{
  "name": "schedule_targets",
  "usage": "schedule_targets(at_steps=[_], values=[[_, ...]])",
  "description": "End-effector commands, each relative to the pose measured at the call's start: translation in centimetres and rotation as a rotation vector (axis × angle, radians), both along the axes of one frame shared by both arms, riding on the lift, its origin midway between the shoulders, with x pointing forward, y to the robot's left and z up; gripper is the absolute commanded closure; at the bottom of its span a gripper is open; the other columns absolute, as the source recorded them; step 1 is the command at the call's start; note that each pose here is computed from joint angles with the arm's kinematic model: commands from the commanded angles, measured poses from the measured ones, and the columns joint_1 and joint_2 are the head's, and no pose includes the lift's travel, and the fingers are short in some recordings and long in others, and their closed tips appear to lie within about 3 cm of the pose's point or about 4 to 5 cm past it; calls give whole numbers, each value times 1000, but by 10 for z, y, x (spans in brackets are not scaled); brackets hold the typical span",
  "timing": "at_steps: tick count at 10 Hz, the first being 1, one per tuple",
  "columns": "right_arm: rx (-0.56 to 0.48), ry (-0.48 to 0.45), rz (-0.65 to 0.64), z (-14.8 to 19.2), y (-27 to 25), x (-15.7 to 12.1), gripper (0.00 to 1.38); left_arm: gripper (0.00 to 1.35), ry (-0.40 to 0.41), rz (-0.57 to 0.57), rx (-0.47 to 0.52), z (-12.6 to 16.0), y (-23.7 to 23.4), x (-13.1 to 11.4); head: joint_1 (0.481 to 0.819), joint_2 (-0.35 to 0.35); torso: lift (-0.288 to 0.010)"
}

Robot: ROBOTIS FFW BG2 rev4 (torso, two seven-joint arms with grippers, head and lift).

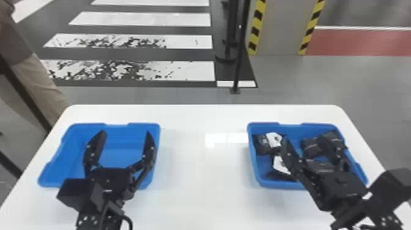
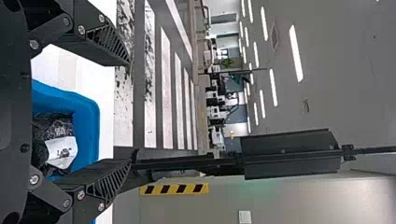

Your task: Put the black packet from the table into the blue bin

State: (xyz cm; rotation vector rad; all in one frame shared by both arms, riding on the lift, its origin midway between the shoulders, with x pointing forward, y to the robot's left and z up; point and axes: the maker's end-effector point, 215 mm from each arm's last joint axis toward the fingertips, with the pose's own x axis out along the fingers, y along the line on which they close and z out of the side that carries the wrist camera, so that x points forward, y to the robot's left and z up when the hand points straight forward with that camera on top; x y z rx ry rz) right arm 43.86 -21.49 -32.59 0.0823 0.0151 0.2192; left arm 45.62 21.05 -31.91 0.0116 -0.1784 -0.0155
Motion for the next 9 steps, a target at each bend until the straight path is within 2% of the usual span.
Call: schedule_targets(at_steps=[1, 9], values=[[0, -7, 3, 2, 1, 1, 305, 94, -2, 0, 0, 1, 0, 0, 695, -6, -110], [-3, -49, 8, 14, 4, 1, 305, 94, -24, 0, -2, 7, 0, -1, 695, -1, -110]])
